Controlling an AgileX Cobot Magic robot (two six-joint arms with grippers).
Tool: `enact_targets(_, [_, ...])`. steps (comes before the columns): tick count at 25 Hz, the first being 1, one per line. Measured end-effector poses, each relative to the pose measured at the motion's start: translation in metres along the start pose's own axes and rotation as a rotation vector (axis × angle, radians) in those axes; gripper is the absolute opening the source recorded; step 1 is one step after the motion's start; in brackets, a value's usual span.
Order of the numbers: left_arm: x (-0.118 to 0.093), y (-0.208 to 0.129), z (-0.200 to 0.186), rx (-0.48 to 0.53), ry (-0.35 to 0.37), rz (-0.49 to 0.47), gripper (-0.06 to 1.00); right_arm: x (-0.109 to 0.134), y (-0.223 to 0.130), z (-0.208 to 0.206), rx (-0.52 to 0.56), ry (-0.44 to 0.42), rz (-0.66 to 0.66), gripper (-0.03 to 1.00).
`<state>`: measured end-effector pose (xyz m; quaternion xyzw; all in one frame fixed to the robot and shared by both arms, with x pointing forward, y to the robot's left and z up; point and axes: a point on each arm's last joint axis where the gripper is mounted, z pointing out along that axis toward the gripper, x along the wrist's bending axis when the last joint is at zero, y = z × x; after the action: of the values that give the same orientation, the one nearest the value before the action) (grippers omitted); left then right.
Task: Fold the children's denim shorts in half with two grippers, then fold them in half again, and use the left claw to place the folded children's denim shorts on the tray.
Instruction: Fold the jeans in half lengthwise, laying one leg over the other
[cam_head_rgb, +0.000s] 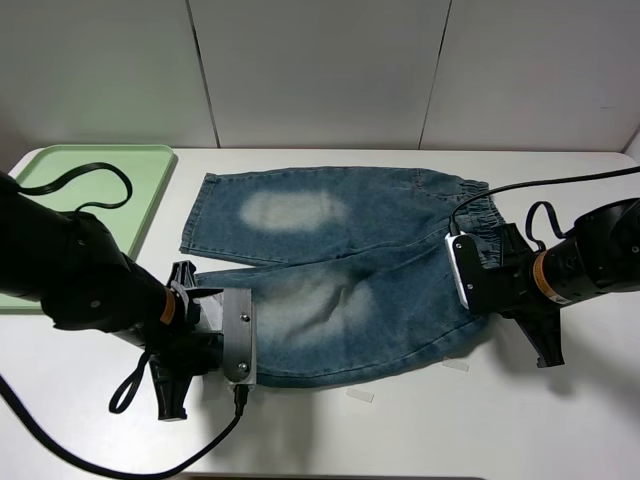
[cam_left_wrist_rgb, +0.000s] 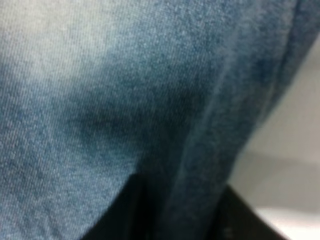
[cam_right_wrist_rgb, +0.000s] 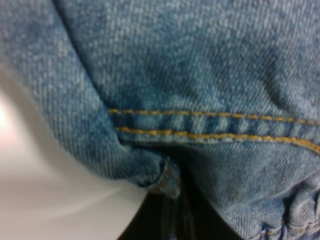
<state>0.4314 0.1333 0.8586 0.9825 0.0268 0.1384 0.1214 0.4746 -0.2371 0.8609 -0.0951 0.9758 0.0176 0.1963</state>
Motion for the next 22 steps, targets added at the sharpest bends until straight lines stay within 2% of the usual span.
enact_targets(2, [0.000, -0.001, 0.000, 0.004, -0.002, 0.003, 0.11, 0.000, 0.000, 0.000, 0.000, 0.000, 0.002, -0.03])
enact_targets(4, [0.000, -0.001, 0.000, 0.009, -0.005, 0.003, 0.04, 0.000, 0.000, 0.000, -0.001, 0.000, 0.002, -0.03])
enact_targets(16, [-0.002, 0.002, -0.013, 0.023, -0.002, -0.102, 0.03, -0.003, 0.000, -0.005, -0.005, -0.023, 0.012, -0.03])
enact_targets(22, [0.016, 0.017, -0.051, -0.080, 0.101, -0.175, 0.03, -0.015, 0.001, -0.029, -0.018, -0.129, 0.078, -0.03])
